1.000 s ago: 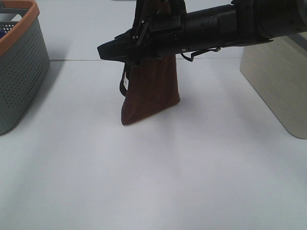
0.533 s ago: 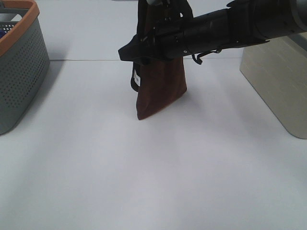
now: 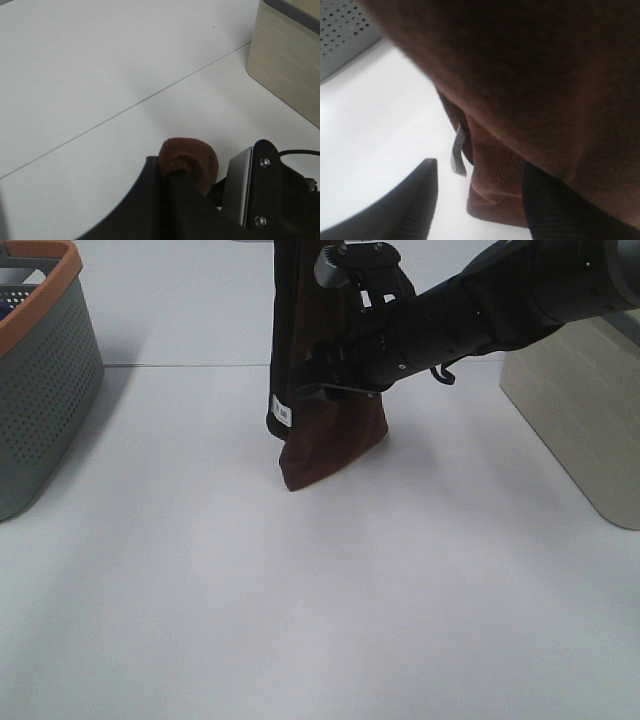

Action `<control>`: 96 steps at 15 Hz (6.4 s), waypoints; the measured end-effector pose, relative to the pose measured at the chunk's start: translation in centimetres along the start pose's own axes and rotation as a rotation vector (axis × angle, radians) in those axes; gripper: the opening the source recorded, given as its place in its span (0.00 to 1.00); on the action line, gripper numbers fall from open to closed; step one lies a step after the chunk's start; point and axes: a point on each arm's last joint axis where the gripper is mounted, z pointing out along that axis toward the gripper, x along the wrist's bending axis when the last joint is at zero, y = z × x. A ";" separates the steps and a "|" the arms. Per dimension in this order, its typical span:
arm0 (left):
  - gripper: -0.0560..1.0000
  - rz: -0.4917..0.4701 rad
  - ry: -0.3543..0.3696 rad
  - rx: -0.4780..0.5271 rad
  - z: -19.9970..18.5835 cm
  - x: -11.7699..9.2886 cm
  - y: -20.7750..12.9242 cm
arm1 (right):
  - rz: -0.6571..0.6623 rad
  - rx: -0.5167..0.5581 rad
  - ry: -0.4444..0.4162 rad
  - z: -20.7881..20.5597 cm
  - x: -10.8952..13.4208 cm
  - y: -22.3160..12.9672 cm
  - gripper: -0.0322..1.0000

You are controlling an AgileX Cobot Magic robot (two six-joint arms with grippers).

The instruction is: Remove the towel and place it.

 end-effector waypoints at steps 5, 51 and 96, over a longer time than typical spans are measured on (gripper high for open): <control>0.05 0.004 0.005 0.001 0.0 0.0 0.0 | 0.076 0.071 0.165 -0.6 1.6 -0.3 0.45; 0.05 0.017 -0.010 0.015 0.0 -0.1 -0.1 | 0.669 -0.041 -0.188 6.5 3.0 -3.1 0.32; 0.05 0.095 0.102 0.276 -3.2 3.2 -1.8 | -0.449 0.166 0.387 -17.0 8.0 -3.7 0.03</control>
